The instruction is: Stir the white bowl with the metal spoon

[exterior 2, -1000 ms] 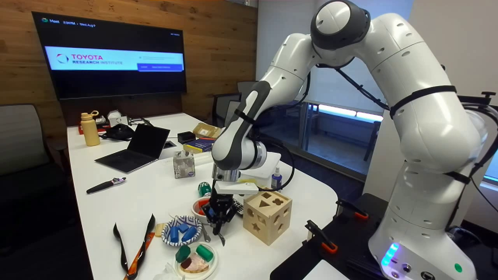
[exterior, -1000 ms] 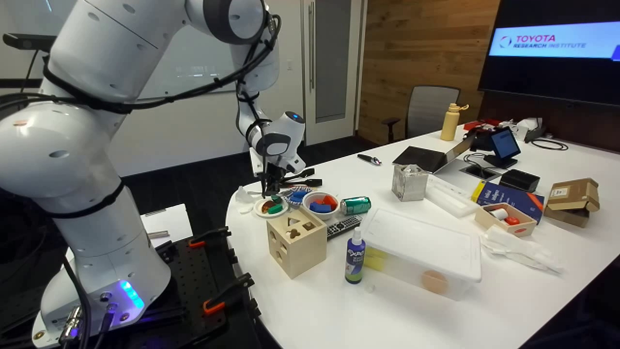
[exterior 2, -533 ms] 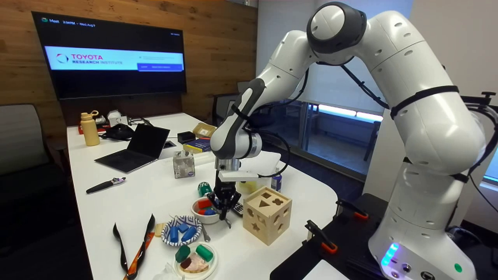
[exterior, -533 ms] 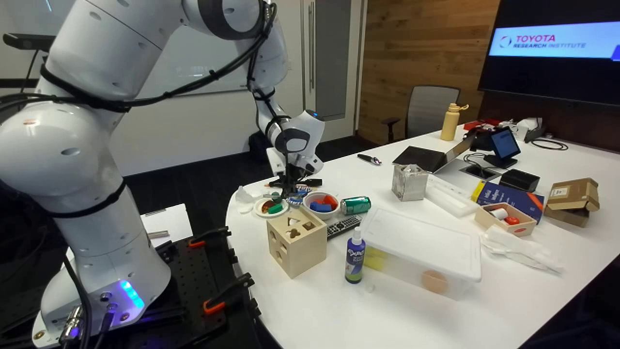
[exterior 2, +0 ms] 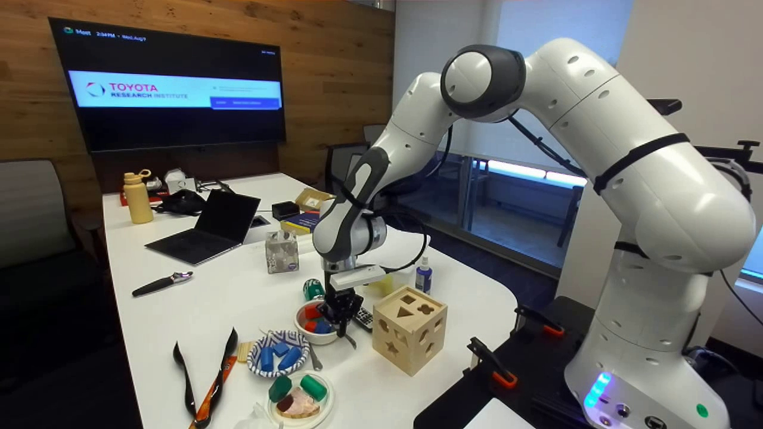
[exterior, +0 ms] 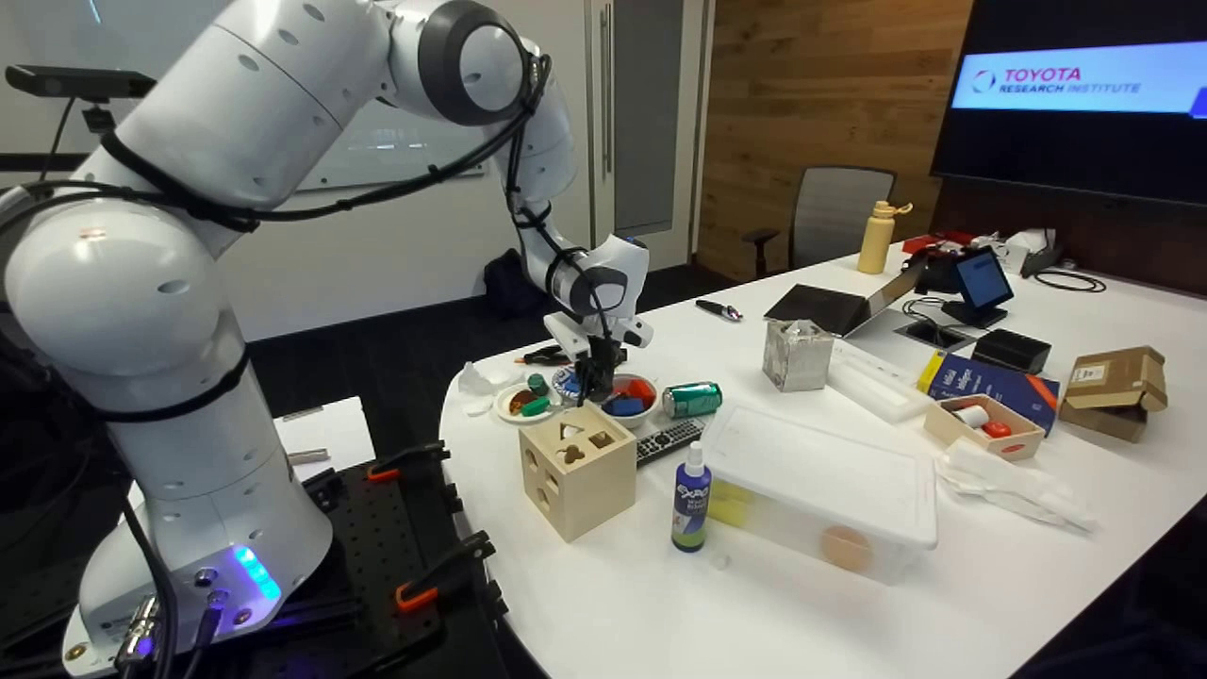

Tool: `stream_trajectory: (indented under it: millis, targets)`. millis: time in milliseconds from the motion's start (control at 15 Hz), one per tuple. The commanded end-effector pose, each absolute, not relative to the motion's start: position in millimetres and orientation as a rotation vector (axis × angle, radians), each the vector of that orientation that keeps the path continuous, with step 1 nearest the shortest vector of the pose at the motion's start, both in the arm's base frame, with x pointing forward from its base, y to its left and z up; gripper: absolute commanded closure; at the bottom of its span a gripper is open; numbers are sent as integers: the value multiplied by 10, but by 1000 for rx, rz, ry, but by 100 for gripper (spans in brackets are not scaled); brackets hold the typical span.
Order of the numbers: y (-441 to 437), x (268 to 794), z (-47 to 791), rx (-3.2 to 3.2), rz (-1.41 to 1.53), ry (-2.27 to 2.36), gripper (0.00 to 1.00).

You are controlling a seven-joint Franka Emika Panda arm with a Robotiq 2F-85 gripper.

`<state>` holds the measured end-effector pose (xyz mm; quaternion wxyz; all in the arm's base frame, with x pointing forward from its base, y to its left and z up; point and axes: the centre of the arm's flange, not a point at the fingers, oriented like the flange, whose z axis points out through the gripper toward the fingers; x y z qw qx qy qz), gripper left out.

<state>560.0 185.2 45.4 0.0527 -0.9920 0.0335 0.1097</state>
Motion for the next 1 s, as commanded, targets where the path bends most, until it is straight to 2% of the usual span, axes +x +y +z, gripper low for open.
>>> stream_trajectory:
  millis: [0, 333, 933]
  targets:
    - [1985, 5862, 335, -3056, 409, 18, 99]
    - [2118, 5952, 274, -3018, 463, -12, 99]
    - [2313, 5958, 671, -2980, 352, -4, 99]
